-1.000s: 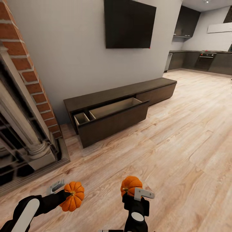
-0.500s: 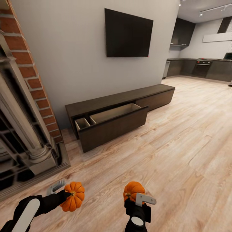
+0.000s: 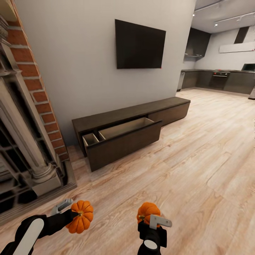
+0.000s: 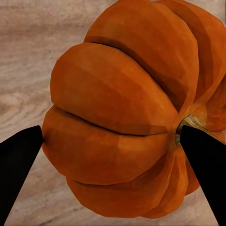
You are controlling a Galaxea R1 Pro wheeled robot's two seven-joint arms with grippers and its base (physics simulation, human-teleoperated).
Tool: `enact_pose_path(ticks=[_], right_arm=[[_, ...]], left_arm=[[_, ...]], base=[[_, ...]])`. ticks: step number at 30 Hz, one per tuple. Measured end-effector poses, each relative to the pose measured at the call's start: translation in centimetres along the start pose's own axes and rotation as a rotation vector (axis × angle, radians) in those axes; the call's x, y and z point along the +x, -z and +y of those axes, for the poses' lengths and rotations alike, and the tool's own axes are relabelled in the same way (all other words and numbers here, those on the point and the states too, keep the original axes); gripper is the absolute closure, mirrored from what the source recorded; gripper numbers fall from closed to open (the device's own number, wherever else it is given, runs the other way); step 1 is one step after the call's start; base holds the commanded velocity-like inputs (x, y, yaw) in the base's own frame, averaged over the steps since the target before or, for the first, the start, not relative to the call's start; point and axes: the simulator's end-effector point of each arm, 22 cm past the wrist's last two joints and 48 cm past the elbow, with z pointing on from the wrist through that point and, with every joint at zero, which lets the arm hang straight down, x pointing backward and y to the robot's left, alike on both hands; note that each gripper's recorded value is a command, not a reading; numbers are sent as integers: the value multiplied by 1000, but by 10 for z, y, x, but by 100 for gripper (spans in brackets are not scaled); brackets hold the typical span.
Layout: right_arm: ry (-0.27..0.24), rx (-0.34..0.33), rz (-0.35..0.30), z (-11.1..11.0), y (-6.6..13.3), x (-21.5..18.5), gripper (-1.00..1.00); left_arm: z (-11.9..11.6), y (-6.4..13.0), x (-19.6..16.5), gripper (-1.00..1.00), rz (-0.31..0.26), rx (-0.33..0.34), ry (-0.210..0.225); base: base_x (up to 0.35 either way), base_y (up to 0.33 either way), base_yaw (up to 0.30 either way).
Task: Place each of the two pumpkins and all three candles from the living room inside a cabinet in the living room (use any cabinet), then make sure every cabinet is closed, and position the cauldron so it is next to a table in the living room.
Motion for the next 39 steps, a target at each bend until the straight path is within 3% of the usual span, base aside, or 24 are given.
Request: enact_pose_path(ticks=[15,22,39], right_arm=[[-10,-23,-26,3,8,-11,100],[26,-37,22,7,-8,13,100],[22,-51,-16,9,1,0,100]], left_arm=[[-7,6,2,100,-2,6,-26],[-6,5,3,100,2,4,-29],[-17,20,-8,100,-35,26,-36]], base=[[0,0,-68],[0,0,-69],[0,0,-69]])
